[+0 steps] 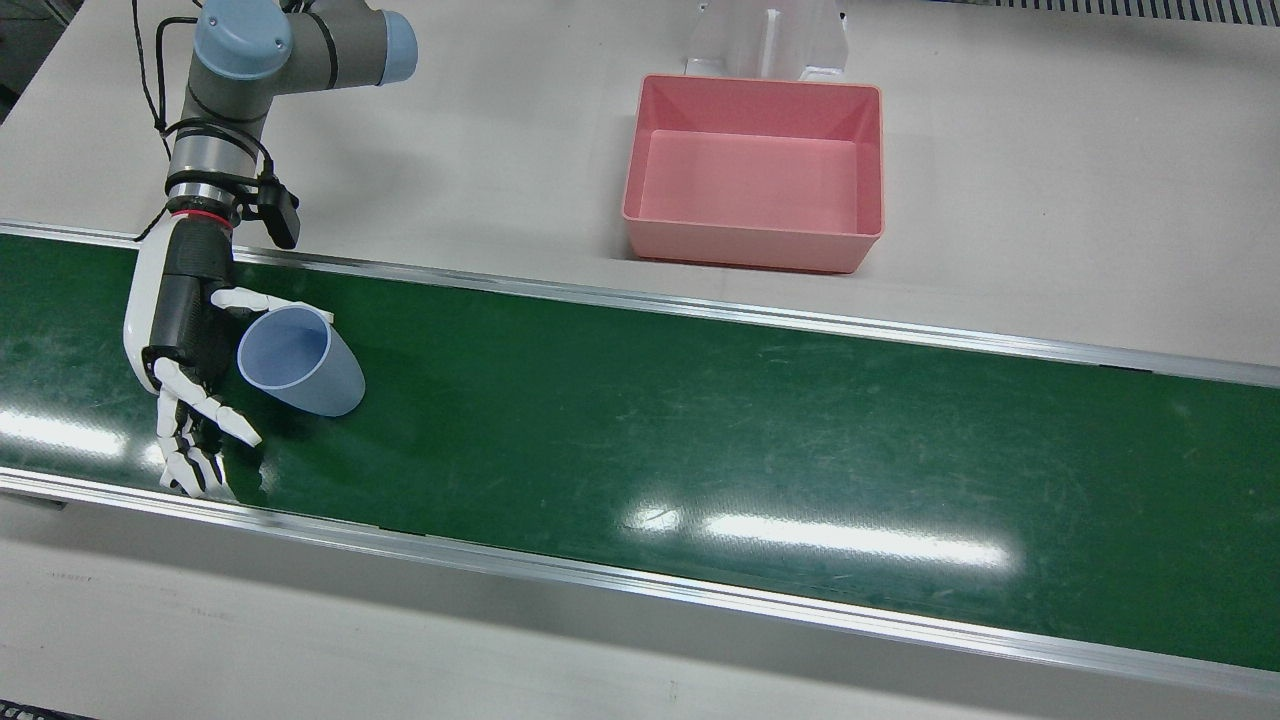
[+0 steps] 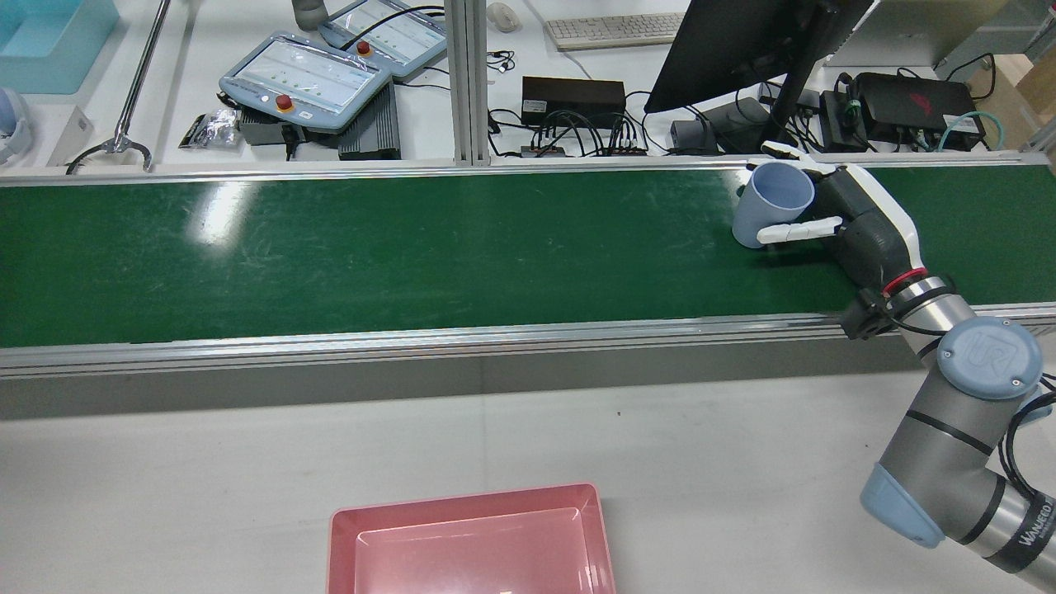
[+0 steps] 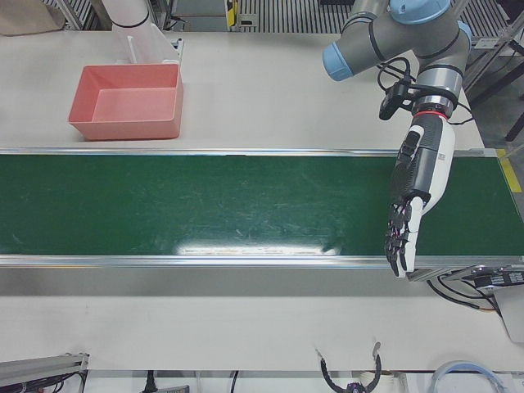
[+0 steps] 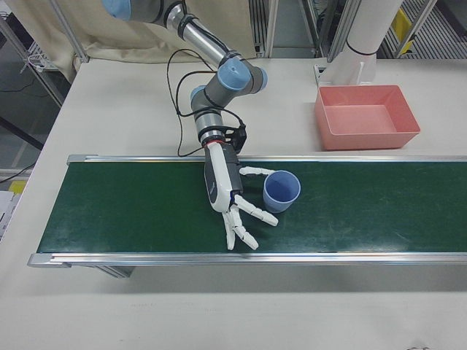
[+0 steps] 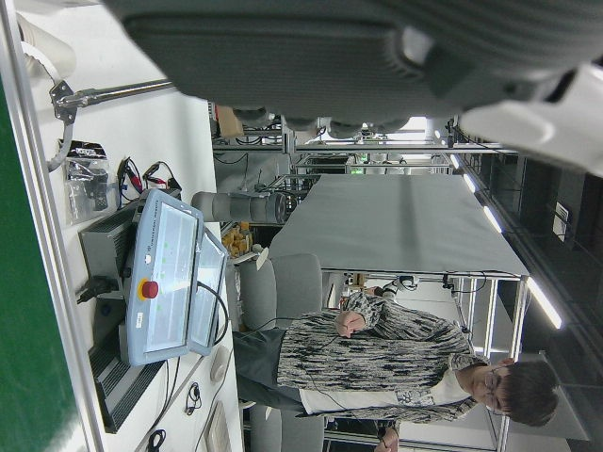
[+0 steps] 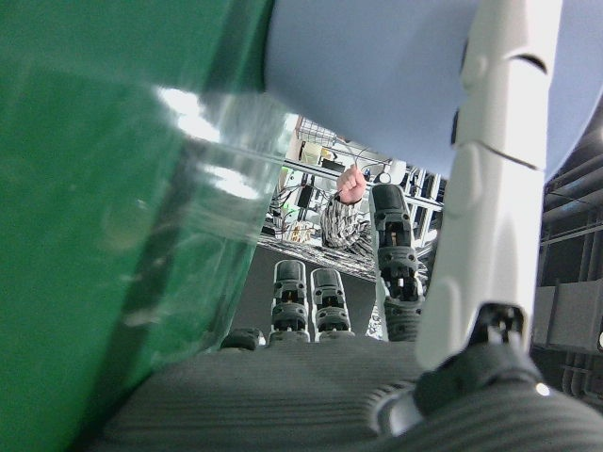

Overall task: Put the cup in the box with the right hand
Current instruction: 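Close the right hand around the light blue cup and lift it, then carry the held cup with the right hand toward the pink tray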

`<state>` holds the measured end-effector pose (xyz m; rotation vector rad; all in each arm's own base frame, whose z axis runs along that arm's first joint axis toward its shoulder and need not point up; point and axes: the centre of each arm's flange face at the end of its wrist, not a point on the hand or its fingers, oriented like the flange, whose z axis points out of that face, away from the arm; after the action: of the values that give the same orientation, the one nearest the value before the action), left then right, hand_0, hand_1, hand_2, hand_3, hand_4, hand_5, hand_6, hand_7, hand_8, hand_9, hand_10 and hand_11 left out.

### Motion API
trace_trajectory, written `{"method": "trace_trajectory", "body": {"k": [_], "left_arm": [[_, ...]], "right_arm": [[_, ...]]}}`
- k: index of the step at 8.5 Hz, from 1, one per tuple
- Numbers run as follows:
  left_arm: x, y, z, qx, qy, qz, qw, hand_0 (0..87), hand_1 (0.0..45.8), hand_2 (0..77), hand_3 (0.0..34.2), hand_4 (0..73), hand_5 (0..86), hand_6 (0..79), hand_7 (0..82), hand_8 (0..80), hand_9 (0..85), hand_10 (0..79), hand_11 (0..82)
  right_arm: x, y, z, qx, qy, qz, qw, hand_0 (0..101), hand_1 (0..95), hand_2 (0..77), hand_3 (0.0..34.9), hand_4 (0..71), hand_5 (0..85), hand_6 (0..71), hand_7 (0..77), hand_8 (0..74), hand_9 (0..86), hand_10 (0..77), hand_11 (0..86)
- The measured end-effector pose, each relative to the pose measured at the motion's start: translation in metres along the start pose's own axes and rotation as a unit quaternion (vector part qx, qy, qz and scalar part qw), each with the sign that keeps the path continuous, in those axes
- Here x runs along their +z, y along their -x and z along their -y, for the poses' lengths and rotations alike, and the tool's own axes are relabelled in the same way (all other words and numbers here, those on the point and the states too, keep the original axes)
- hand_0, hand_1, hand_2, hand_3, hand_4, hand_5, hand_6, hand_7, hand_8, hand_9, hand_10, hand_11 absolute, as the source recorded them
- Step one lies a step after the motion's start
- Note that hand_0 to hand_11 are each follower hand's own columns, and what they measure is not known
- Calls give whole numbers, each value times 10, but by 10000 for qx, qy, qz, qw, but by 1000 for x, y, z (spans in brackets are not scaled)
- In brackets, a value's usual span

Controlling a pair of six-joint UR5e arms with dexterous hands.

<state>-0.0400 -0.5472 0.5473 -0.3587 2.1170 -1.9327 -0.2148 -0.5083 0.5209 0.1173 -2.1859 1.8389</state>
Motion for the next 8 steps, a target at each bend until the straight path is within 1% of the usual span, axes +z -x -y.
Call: {"method": "trace_trajectory", "body": {"k": [1, 2, 3, 4, 5, 6, 7, 8], "left_arm": [[0, 0, 0, 0, 0, 0, 10000, 0, 5, 11, 0, 11, 5, 0, 5, 0, 0, 0, 0], [0, 0, 0, 0, 0, 0, 10000, 0, 5, 11, 0, 11, 5, 5, 5, 0, 0, 0, 0], [0, 0, 0, 0, 0, 0, 10000, 0, 5, 11, 0, 11, 5, 5, 5, 0, 0, 0, 0], [0, 0, 0, 1, 2, 0, 10000, 0, 5, 11, 0, 11, 5, 5, 5, 0, 0, 0, 0], [0, 0, 0, 1, 2, 0, 10000, 0, 5, 11, 0, 11, 0, 0, 5, 0, 0, 0, 0], [0, 0, 0, 0, 1, 0, 10000, 0, 5, 11, 0, 11, 0, 0, 5, 0, 0, 0, 0], [0, 0, 0, 0, 0, 0, 10000, 0, 5, 11, 0, 11, 5, 5, 5, 0, 0, 0, 0], [0, 0, -1, 0, 0, 0, 10000, 0, 5, 11, 0, 11, 5, 5, 5, 0, 0, 0, 0]], "right_arm": [[1, 2, 1, -4, -12, 21, 10000, 582, 153, 60, 0, 202, 65, 54, 202, 104, 185, 5, 16], [1, 5, 3, -20, -38, 62, 10000, 582, 180, 114, 0, 218, 76, 71, 240, 125, 224, 5, 38], [1, 9, 4, -46, -89, 123, 9999, 582, 180, 114, 0, 218, 76, 71, 240, 125, 224, 5, 38], [1, 14, 5, -79, -160, 179, 9997, 613, 207, 175, 0, 284, 65, 109, 349, 185, 327, 65, 120], [0, 19, 6, -95, -204, 215, 9995, 617, 202, 240, 0, 311, 93, 213, 464, 289, 420, 180, 235], [0, 23, 4, -85, -212, 255, 9994, 602, 196, 284, 0, 311, 142, 284, 567, 376, 507, 273, 338], [-1, 32, -7, -22, -119, 331, 9994, 594, 175, 305, 0, 311, 153, 333, 638, 425, 535, 365, 431], [-3, 45, -30, 86, 91, 435, 9990, 577, 175, 305, 7, 311, 153, 344, 682, 453, 551, 447, 496]]}}
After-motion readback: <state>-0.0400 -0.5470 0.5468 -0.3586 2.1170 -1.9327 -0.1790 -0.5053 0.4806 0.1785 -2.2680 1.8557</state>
